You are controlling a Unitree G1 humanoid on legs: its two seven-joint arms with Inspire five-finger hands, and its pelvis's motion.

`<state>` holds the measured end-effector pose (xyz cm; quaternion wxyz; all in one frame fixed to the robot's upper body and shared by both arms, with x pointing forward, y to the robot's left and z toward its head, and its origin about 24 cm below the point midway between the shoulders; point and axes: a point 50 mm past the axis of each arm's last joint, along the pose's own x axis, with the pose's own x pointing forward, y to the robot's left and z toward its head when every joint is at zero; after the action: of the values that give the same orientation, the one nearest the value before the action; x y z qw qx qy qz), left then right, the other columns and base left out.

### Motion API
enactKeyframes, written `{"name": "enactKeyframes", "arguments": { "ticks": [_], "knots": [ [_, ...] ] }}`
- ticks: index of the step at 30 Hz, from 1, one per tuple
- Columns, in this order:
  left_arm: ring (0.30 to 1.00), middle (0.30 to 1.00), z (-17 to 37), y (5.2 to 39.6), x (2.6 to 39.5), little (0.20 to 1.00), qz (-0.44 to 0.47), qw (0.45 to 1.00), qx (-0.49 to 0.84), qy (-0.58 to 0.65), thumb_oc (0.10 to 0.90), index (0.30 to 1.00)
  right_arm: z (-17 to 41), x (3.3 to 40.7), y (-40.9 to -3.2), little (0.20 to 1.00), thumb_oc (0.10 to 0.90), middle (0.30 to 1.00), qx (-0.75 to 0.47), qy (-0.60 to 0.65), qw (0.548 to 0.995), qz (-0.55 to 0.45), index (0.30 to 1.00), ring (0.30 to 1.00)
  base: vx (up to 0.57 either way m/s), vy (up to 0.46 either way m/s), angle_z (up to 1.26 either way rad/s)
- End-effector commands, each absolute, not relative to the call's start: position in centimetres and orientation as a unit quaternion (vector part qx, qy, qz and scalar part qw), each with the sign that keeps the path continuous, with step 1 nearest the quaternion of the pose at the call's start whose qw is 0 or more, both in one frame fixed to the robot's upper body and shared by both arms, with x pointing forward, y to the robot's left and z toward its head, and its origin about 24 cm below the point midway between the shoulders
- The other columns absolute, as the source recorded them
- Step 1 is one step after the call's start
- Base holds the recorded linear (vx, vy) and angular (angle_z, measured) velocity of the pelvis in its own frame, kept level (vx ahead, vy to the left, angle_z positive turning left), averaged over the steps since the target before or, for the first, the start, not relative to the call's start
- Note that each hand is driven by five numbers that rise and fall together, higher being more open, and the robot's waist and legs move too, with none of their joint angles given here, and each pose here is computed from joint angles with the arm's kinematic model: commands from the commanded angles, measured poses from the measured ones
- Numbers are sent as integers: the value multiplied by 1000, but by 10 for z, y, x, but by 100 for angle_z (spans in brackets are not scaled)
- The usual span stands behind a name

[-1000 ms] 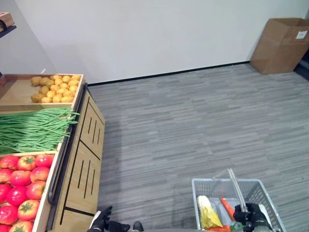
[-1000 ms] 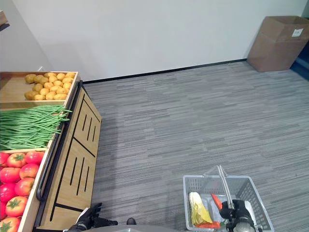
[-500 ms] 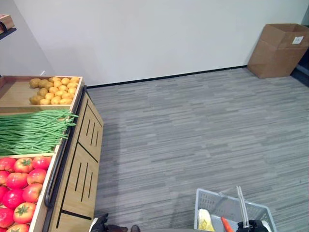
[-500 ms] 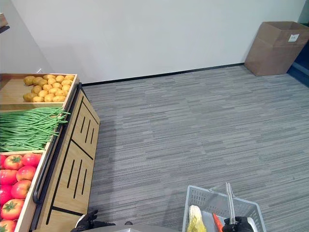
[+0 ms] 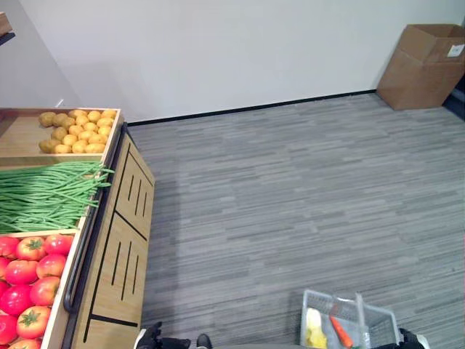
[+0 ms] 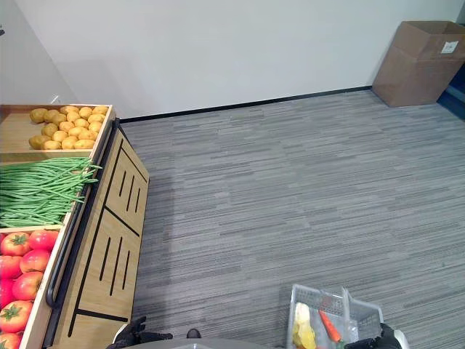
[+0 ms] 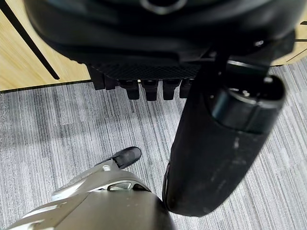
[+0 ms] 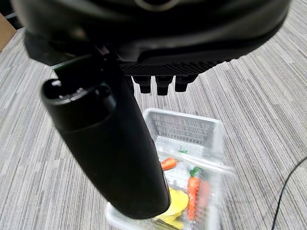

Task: Get the vegetables into the basket

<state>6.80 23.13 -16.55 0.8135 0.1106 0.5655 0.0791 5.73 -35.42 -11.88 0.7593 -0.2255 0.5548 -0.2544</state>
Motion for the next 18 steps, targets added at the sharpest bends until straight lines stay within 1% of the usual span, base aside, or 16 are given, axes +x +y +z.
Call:
{"name": "enactKeyframes", "arguments": {
  "ticks": [1, 5, 6, 11, 12, 13, 14, 15, 18],
  "knots": [
    [1000, 1000, -171, 226, 47, 1000, 69, 786, 116, 603, 900, 1000, -103, 79, -373, 1000, 900, 1000, -225, 517, 767, -307, 1000, 1000, 0, 0, 0],
    [1000, 1000, -171, 226, 47, 1000, 73, 786, 112, 604, 900, 1000, -116, 72, -356, 1000, 900, 1000, -211, 538, 769, -272, 1000, 1000, 0, 0, 0],
    [1000, 1000, -171, 227, 46, 1000, 75, 783, 108, 608, 900, 1000, -127, 65, -339, 1000, 900, 1000, -212, 560, 769, -223, 1000, 1000, 0, 0, 0],
    [1000, 1000, -171, 228, 44, 1000, 71, 781, 105, 612, 900, 1000, -151, 47, -294, 1000, 900, 1000, -186, 601, 769, -115, 1000, 1000, 0, 0, 0],
    [1000, 1000, -171, 228, 44, 1000, 71, 781, 105, 612, 900, 1000, -151, 47, -294, 1000, 900, 1000, -186, 601, 769, -115, 1000, 1000, 0, 0, 0],
    [1000, 1000, -171, 228, 43, 1000, 62, 779, 107, 614, 900, 1000, -158, 34, -277, 1000, 900, 1000, -157, 619, 764, -91, 1000, 1000, 0, 0, 0],
    [1000, 1000, -171, 228, 43, 1000, 60, 778, 108, 615, 900, 1000, -160, 32, -272, 1000, 900, 1000, -149, 622, 763, -88, 1000, 1000, 0, 0, 0],
    [1000, 1000, -172, 226, 42, 1000, 58, 777, 106, 617, 900, 1000, -165, 23, -259, 1000, 900, 1000, -114, 635, 759, -86, 1000, 1000, 0, 0, 0],
    [1000, 1000, -172, 224, 42, 1000, 56, 777, 103, 619, 900, 1000, -168, 19, -248, 1000, 900, 1000, -85, 643, 756, -87, 1000, 1000, 0, 0, 0]
  ]
}}
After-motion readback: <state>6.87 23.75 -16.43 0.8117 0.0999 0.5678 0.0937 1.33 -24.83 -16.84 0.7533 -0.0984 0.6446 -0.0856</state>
